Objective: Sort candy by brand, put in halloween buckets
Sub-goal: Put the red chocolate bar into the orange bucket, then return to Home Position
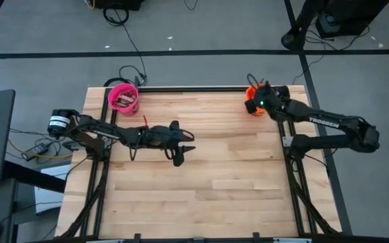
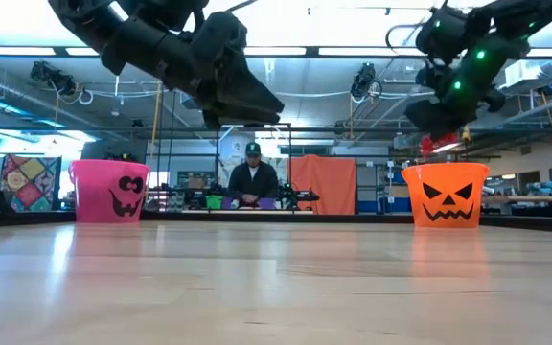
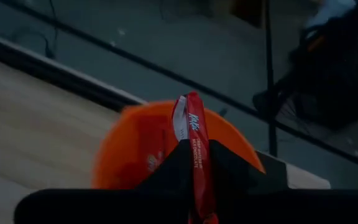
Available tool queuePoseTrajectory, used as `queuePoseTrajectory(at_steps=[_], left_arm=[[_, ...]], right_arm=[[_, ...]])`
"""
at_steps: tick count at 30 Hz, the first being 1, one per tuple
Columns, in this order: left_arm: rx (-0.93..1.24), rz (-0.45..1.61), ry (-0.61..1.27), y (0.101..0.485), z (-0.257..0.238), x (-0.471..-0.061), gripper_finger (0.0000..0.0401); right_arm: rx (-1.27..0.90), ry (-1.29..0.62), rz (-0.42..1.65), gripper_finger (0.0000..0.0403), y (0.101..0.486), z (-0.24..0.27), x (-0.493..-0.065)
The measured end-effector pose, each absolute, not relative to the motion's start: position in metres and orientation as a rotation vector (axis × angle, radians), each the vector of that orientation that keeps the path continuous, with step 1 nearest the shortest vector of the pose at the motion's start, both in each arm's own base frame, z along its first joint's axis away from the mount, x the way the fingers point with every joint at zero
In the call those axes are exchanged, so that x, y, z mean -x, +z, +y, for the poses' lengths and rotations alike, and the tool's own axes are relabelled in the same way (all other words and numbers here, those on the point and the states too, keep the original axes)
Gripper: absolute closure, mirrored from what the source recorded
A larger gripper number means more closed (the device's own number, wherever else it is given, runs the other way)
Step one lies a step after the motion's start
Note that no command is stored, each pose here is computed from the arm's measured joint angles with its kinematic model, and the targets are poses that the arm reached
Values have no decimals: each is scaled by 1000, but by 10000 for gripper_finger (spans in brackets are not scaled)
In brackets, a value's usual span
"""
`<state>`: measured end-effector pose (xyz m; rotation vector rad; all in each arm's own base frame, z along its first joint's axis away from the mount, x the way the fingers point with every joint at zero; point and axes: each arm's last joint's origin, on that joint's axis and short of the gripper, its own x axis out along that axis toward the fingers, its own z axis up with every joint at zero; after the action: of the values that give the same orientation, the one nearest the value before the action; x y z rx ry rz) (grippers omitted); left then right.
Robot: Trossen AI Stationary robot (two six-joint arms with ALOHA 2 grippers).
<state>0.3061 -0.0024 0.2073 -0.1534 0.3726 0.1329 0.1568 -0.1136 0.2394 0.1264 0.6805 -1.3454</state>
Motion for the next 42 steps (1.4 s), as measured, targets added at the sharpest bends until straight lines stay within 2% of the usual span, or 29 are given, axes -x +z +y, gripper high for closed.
queuePoseTrajectory(at_steps=[5, 13, 17, 21, 25, 28, 32, 38, 42], left_arm=[[148, 353, 129, 214, -2, -304, 233], [158, 388, 142, 225, -2, -292, 233], [153, 392, 140, 238, -6, -278, 233], [130, 346, 175, 242, -13, -259, 233], [107, 324, 218, 236, -14, -237, 233], [47, 301, 224, 237, -12, -225, 233], [2, 326, 214, 234, -11, -213, 233], [42, 250, 174, 251, -11, -196, 233], [43, 229, 162, 261, -11, -178, 233]], right_arm=[[-165, -1313, 784, 331, 231, -135, -148], [-198, -1353, 781, 214, 229, -146, -142], [-281, -1199, 697, 164, 237, -138, -146], [-402, -1015, 586, 153, 245, -118, -156], [-353, -806, 513, 172, 256, -84, -175], [-300, -639, 455, 203, 264, -57, -188], [-250, -462, 445, 269, 267, -24, -196], [-175, -300, 404, 385, 272, 12, -199], [-96, -152, 356, 387, 280, 31, -196]])
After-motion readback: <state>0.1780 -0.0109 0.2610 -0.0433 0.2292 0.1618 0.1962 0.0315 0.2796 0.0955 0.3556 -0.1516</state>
